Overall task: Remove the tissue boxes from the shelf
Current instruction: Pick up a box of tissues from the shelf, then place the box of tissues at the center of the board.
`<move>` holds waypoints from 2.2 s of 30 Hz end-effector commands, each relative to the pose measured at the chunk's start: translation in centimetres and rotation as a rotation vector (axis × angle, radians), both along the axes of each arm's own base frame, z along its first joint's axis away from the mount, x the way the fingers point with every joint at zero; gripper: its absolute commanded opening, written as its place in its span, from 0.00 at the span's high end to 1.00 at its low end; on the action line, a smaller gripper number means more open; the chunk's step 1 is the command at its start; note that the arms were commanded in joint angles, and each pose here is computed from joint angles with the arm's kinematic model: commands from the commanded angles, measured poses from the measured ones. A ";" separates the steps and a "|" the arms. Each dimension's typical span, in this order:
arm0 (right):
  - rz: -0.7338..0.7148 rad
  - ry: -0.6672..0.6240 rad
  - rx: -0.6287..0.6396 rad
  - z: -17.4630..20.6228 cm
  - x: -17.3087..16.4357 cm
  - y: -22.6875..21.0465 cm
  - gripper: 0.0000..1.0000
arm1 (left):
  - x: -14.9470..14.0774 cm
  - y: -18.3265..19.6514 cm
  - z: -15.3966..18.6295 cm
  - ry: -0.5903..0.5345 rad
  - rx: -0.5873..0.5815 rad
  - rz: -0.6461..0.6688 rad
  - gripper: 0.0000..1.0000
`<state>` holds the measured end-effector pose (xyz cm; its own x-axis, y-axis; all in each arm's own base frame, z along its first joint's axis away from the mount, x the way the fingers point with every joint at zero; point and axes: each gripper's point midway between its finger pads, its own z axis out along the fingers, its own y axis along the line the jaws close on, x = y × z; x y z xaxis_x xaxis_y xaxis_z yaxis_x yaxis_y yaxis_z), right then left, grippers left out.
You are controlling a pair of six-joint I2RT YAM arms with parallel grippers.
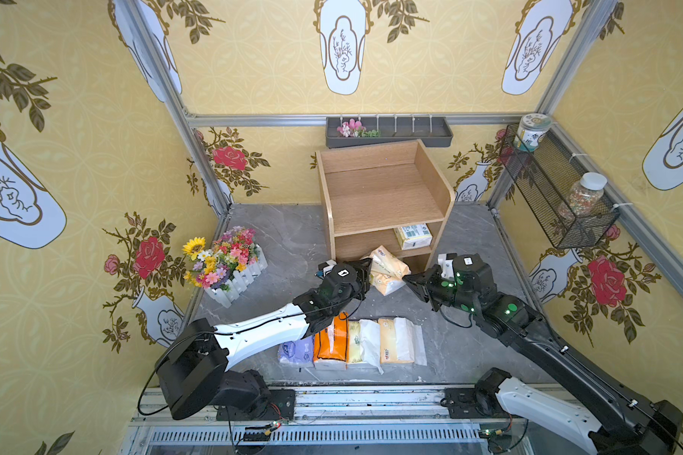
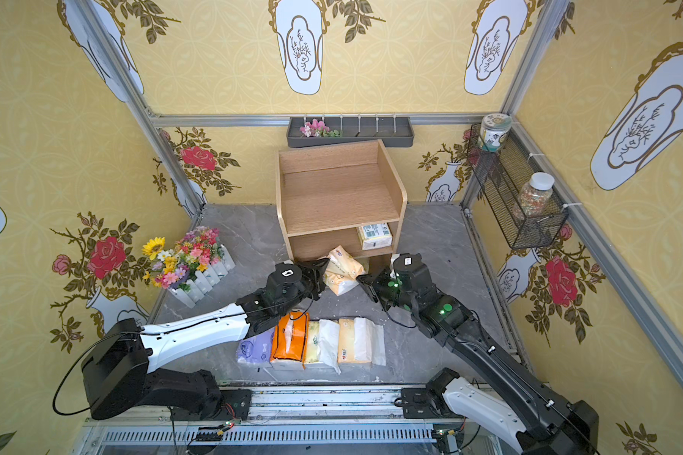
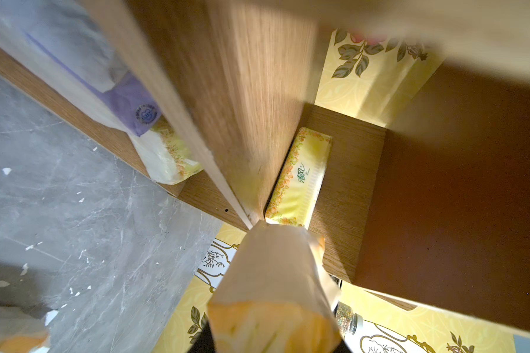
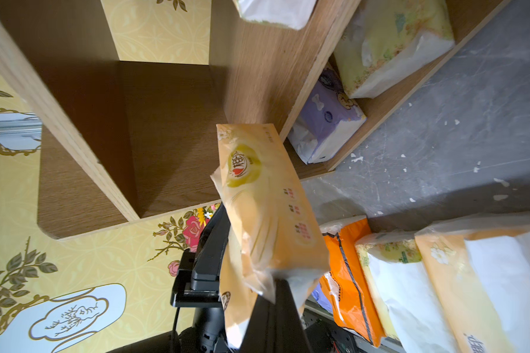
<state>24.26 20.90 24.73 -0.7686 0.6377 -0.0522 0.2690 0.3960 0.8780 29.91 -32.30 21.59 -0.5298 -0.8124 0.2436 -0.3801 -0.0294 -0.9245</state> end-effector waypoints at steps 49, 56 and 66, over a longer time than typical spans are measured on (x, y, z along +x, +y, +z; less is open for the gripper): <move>-0.114 -0.121 -0.654 3.7 -5.2 -13.0 0.01 | -12.3 -18.1 -12.2 0.016 0.396 -0.775 0.72; -0.112 -0.087 -0.634 2.6 -5.4 -12.8 0.01 | -11.8 -18.6 -13.8 0.033 0.426 -0.758 0.71; -0.118 -0.055 -0.603 1.4 -5.8 -12.6 0.01 | -11.6 -17.3 -15.2 0.060 0.480 -0.703 0.43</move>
<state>18.20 7.88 26.12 -0.6847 0.5467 -0.4820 0.2990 0.8138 0.4983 18.32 -49.81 6.62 -0.9487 -0.3155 0.0206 -0.2188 0.6079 -0.7632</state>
